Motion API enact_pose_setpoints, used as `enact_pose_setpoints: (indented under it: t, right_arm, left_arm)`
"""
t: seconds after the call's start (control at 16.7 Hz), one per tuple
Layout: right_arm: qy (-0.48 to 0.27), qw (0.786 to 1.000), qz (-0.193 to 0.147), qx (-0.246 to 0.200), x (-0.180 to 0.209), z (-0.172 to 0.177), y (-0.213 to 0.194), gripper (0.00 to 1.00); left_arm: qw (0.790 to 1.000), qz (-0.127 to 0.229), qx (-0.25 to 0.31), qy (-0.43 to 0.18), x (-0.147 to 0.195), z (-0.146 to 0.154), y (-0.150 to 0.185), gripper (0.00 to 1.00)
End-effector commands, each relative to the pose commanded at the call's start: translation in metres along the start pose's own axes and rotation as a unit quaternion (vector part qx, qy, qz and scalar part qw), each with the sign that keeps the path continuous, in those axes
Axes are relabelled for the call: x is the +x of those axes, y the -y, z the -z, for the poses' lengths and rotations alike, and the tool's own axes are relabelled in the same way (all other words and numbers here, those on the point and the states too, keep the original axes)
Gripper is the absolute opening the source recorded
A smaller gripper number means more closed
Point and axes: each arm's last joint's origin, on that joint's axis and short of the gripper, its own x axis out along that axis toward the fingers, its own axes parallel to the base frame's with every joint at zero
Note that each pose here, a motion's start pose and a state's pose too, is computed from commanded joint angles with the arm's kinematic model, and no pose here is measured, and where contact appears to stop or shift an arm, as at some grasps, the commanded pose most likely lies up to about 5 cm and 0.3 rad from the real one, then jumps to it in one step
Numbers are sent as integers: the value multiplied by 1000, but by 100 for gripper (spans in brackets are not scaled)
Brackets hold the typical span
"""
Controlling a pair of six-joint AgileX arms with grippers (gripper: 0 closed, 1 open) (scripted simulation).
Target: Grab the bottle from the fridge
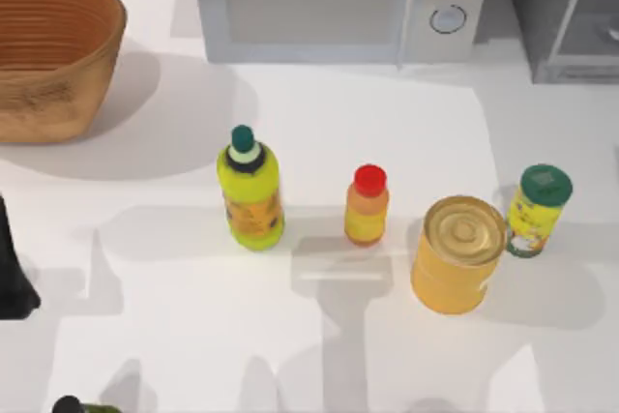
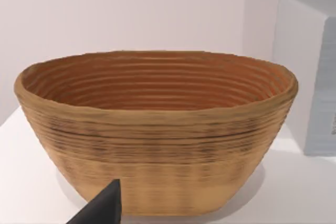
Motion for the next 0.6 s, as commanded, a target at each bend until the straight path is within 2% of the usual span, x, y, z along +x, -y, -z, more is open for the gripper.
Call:
enact_pose_setpoints:
  t: [0.3,0.6]
  right_arm:
    - [0,1000,1,1,0,-2,1,0]
    - [-4,1000,1,1,0,-38,2,0]
  left_arm:
    - [1000,0,0,0,0,0,0,100]
    - [1000,0,0,0,0,0,0,100]
